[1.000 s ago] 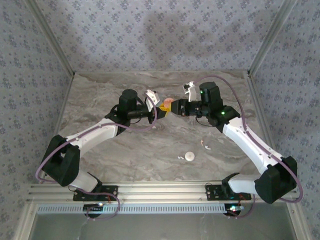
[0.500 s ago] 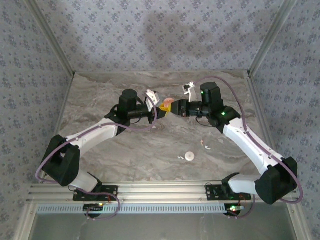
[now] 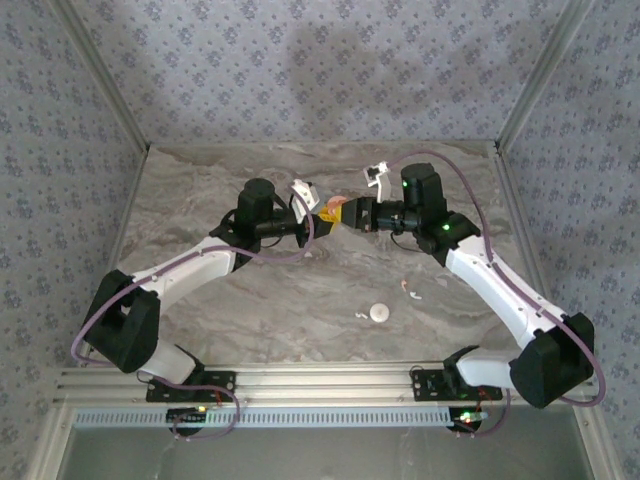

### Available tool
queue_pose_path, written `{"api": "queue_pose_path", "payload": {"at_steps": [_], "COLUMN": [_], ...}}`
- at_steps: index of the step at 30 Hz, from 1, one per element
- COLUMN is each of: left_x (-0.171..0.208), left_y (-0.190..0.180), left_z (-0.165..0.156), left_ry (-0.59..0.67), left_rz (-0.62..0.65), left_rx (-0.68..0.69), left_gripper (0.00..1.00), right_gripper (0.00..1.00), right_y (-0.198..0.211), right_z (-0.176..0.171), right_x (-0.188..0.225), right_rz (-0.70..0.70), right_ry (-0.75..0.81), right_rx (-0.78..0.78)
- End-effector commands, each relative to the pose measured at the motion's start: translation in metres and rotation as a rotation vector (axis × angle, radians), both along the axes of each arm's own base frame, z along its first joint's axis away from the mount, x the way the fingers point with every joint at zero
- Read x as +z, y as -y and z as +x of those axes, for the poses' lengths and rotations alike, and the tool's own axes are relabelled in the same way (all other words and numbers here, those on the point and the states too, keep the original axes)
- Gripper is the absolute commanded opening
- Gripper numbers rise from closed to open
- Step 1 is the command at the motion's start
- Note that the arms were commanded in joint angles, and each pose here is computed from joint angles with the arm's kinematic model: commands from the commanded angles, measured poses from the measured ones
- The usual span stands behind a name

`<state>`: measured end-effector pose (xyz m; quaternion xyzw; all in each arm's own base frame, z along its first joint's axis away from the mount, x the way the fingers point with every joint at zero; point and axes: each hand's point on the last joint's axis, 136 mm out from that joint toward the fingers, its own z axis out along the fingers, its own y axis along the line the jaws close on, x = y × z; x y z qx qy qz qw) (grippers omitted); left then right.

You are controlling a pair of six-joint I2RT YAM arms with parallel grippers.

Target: Insert wireless bluetooth earbuds into charging case

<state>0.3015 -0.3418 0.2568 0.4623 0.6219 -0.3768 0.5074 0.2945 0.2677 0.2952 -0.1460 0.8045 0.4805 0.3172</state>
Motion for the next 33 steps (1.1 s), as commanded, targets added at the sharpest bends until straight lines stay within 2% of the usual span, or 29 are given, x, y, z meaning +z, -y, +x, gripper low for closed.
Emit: {"api": "queue_pose_path", "payload": {"at_steps": [1, 11, 19, 27, 33], "left_x": [0.028, 0.029, 0.026, 0.013, -0.005], "left_y": [0.001, 0.000, -0.002, -0.006, -0.010], "left_z": [-0.009, -0.011, -0.013, -0.015, -0.019], "left_ry": [0.050, 0.052, 0.055, 0.042, 0.034], "left_rz": [-0.053, -0.054, -0.040, -0.022, 0.017], "left_rx": [-0.034, -0.034, -0.034, -0.024, -0.020], "left_gripper": [0.17, 0.17, 0.17, 0.17, 0.17], "right_gripper": [0.23, 0.23, 0.28, 0.31, 0.31], "right_y": [-0.005, -0.008, -0.006, 0.020, 0.041], "right_z": [0.001, 0.004, 0.001, -0.008, -0.016], "right_x": [0.005, 0.008, 0.013, 0.019, -0.002], "right_rz": [0.017, 0.011, -0.003, -0.044, -0.129], "right_ry": [0.005, 0.024, 0.034, 0.042, -0.060], "right_rx": [0.008, 0.003, 0.006, -0.051, -0.097]}}
